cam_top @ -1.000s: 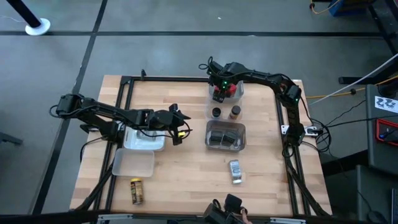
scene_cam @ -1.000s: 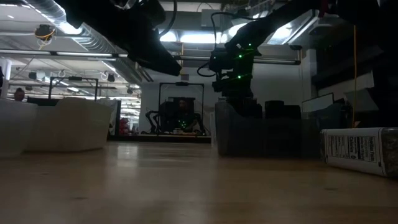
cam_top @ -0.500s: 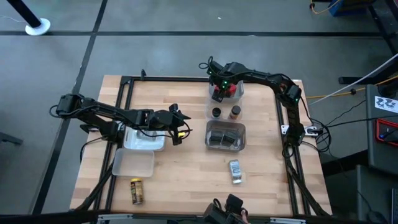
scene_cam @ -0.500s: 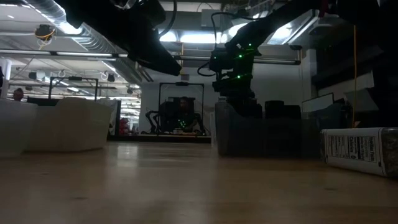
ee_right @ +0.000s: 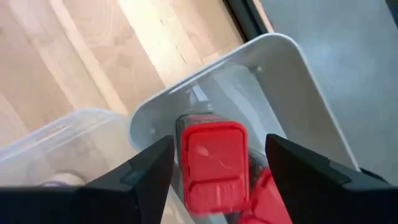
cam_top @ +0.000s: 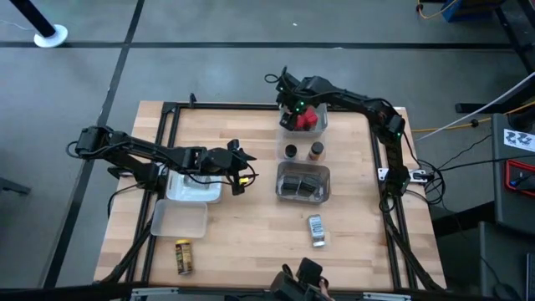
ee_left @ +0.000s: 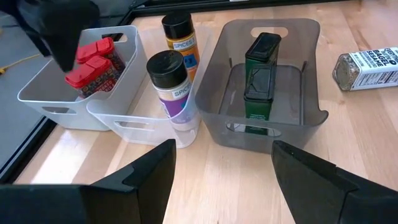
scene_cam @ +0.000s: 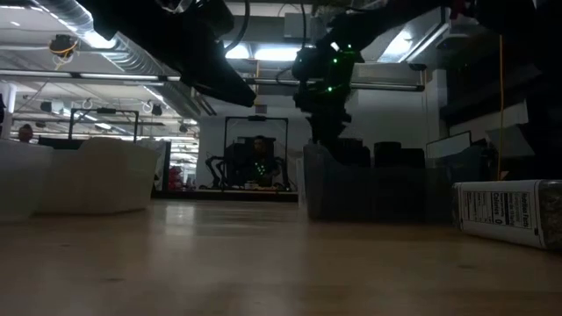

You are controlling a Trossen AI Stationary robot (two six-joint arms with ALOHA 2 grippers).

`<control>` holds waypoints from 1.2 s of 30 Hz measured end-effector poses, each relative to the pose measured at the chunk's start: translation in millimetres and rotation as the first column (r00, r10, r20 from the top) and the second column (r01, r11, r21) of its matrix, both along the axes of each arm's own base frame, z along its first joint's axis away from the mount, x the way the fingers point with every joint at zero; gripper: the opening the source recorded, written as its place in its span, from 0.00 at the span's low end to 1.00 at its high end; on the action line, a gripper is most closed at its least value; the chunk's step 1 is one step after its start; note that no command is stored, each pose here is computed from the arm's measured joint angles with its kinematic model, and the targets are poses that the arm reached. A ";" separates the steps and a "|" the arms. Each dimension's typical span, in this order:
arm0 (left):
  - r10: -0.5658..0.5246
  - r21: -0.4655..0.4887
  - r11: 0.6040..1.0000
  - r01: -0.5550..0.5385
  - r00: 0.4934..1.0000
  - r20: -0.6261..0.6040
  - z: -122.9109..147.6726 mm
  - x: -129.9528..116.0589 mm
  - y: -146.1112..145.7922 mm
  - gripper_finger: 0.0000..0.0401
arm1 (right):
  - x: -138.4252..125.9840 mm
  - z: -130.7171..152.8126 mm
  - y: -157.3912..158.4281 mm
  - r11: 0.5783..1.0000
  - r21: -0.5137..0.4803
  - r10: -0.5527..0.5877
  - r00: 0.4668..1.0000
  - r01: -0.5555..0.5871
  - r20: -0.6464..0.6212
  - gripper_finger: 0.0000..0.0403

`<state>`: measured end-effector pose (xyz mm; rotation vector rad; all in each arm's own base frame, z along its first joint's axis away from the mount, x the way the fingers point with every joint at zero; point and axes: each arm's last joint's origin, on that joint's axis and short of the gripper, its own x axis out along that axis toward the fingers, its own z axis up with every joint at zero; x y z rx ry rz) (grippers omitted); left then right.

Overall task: Sort spices by type
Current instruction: Put the white seasoning bottle into the white bin

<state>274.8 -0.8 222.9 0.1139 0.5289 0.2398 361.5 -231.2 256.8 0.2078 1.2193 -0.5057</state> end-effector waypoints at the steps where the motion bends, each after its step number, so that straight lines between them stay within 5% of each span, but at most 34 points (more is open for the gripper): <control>1: 0.000 0.000 1.000 0.000 1.000 0.000 0.0 0.0 0.0 0.62 | -0.4 4.1 0.2 1.000 0.001 0.000 1.000 0.000 -0.002 0.63; 9: 0.002 -0.002 1.000 -0.002 1.000 -0.004 -0.3 -0.2 0.0 0.62 | -5.7 42.2 21.9 0.998 0.059 -0.004 0.996 0.009 -0.089 0.63; 19: 0.005 -0.016 1.000 -0.006 1.000 -0.029 1.3 -5.8 -2.6 0.62 | 10.5 68.3 109.7 0.991 0.085 0.113 0.983 -0.101 -0.146 0.63; 29: -0.031 -0.115 0.992 0.042 0.994 0.101 13.6 -70.2 -20.0 0.62 | -0.5 100.0 230.0 0.991 -0.112 0.059 0.991 -0.073 -0.120 0.63; 36: -0.010 -0.272 0.960 0.068 0.977 0.211 -1.7 -115.0 -24.8 0.62 | -8.3 97.3 323.0 0.995 -0.063 0.075 0.997 -0.076 -0.020 0.63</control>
